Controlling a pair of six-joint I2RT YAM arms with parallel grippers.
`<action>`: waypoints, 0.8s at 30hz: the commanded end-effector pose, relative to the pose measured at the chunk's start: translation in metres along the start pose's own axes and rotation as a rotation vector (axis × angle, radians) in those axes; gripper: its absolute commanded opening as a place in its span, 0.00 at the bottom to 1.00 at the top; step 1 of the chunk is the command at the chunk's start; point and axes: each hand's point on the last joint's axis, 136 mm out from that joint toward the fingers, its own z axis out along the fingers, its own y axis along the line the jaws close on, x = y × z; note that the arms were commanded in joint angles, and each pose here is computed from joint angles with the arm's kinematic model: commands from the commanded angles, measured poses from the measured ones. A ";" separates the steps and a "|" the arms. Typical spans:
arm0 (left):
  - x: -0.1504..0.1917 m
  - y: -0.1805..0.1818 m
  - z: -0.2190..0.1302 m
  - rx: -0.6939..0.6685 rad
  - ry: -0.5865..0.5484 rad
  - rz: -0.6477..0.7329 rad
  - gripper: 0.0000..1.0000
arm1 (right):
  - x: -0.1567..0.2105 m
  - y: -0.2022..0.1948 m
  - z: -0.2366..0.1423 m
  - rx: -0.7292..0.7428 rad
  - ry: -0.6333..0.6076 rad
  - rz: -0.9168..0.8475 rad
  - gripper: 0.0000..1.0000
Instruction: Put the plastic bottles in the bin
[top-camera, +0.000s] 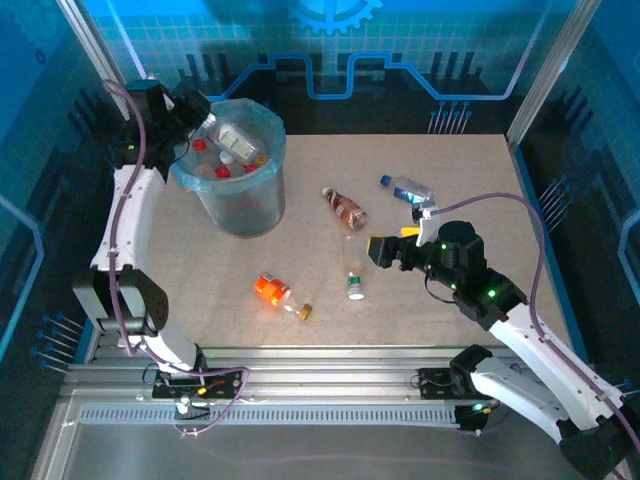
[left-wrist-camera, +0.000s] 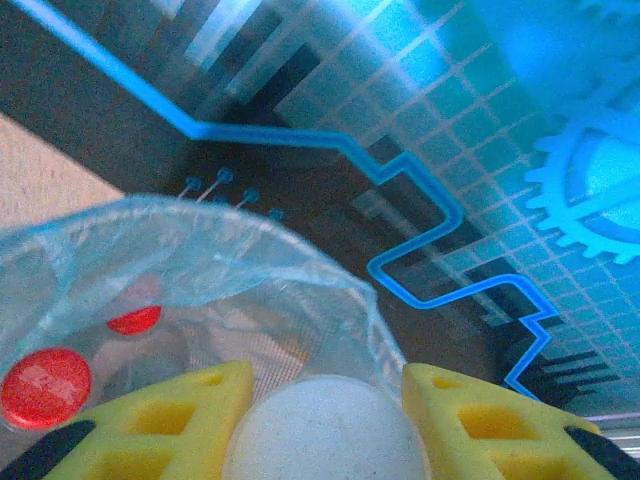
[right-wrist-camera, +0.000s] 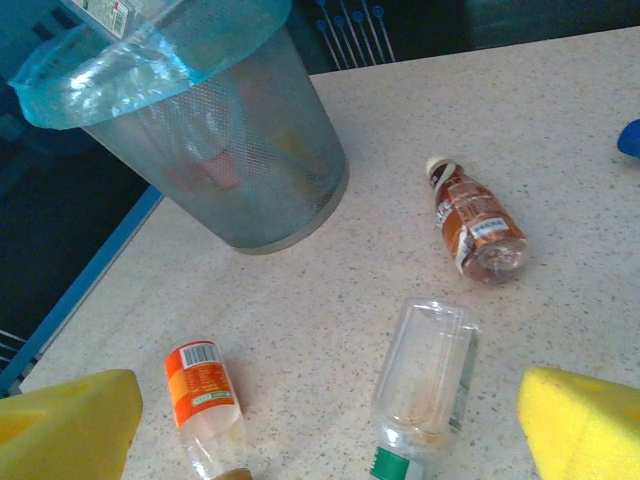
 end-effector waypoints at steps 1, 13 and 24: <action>-0.006 -0.016 0.002 0.082 -0.005 -0.084 0.22 | -0.002 -0.003 -0.005 0.030 -0.010 0.018 0.97; -0.003 -0.016 -0.006 0.078 0.006 -0.053 0.68 | 0.006 -0.014 -0.008 0.077 -0.012 0.056 0.97; 0.042 -0.021 0.009 0.058 0.137 0.055 0.60 | 0.011 -0.014 -0.006 0.070 0.003 0.103 0.95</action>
